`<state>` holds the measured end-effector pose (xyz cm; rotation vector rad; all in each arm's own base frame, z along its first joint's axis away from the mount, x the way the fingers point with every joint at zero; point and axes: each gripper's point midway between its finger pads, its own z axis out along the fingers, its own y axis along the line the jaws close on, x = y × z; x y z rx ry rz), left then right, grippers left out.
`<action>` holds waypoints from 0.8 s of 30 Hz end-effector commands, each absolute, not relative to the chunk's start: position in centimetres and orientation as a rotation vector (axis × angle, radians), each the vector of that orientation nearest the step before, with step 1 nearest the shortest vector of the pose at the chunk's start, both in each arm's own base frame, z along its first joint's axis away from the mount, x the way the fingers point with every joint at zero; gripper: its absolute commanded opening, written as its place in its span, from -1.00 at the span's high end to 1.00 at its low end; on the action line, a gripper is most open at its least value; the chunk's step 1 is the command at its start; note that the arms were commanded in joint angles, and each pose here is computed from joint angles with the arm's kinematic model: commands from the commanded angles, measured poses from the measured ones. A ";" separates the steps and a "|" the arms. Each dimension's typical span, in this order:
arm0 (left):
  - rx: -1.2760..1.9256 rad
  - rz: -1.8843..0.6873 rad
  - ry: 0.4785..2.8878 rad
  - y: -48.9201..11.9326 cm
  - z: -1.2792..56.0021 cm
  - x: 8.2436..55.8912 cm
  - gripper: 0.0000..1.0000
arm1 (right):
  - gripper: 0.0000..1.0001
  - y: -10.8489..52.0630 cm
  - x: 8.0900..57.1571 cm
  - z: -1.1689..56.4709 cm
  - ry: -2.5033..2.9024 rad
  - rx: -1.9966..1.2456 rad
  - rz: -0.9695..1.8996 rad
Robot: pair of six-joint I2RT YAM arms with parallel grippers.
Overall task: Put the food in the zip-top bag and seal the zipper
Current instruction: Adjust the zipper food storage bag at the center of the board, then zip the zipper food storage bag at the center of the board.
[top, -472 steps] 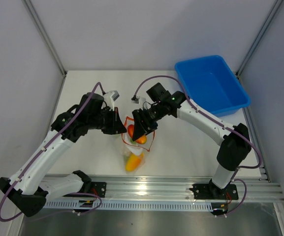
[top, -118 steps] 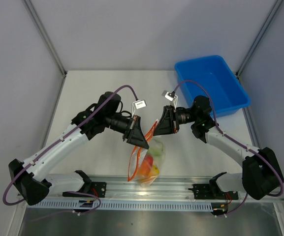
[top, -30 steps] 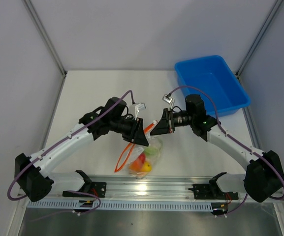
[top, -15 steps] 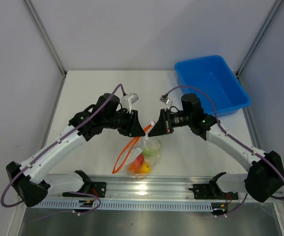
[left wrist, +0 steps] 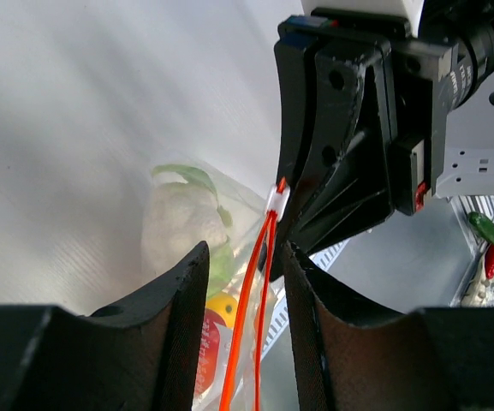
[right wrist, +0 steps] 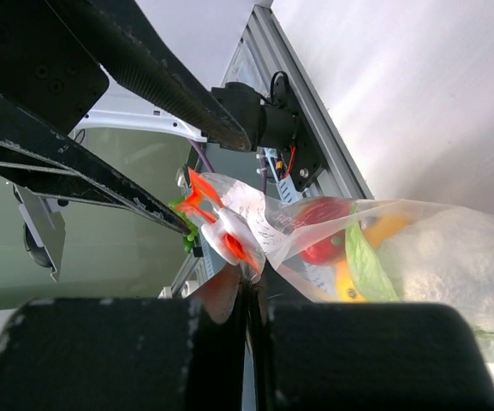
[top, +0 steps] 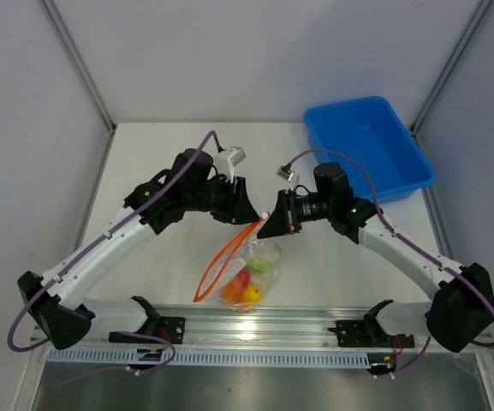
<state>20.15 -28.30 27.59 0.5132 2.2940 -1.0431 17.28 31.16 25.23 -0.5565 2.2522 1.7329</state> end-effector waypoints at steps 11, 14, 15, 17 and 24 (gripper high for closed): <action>0.540 -1.069 2.226 -30.1 30.0 22.0 0.24 | 1.00 31.7 17.3 27.5 2.173 -0.615 1.763; 0.549 -1.086 2.230 -30.4 29.9 22.0 0.28 | 1.00 31.7 17.3 27.5 2.174 -0.614 1.767; 0.554 -1.089 2.231 -30.5 29.8 22.0 0.29 | 1.00 31.7 17.3 27.5 2.174 -0.614 1.768; 0.553 -1.098 2.235 -30.7 29.7 22.0 0.31 | 1.00 31.7 17.2 27.6 2.172 -0.616 1.770; 0.565 -1.139 2.241 -31.2 29.6 21.8 0.44 | 1.00 31.8 17.3 27.4 2.178 -0.611 1.778</action>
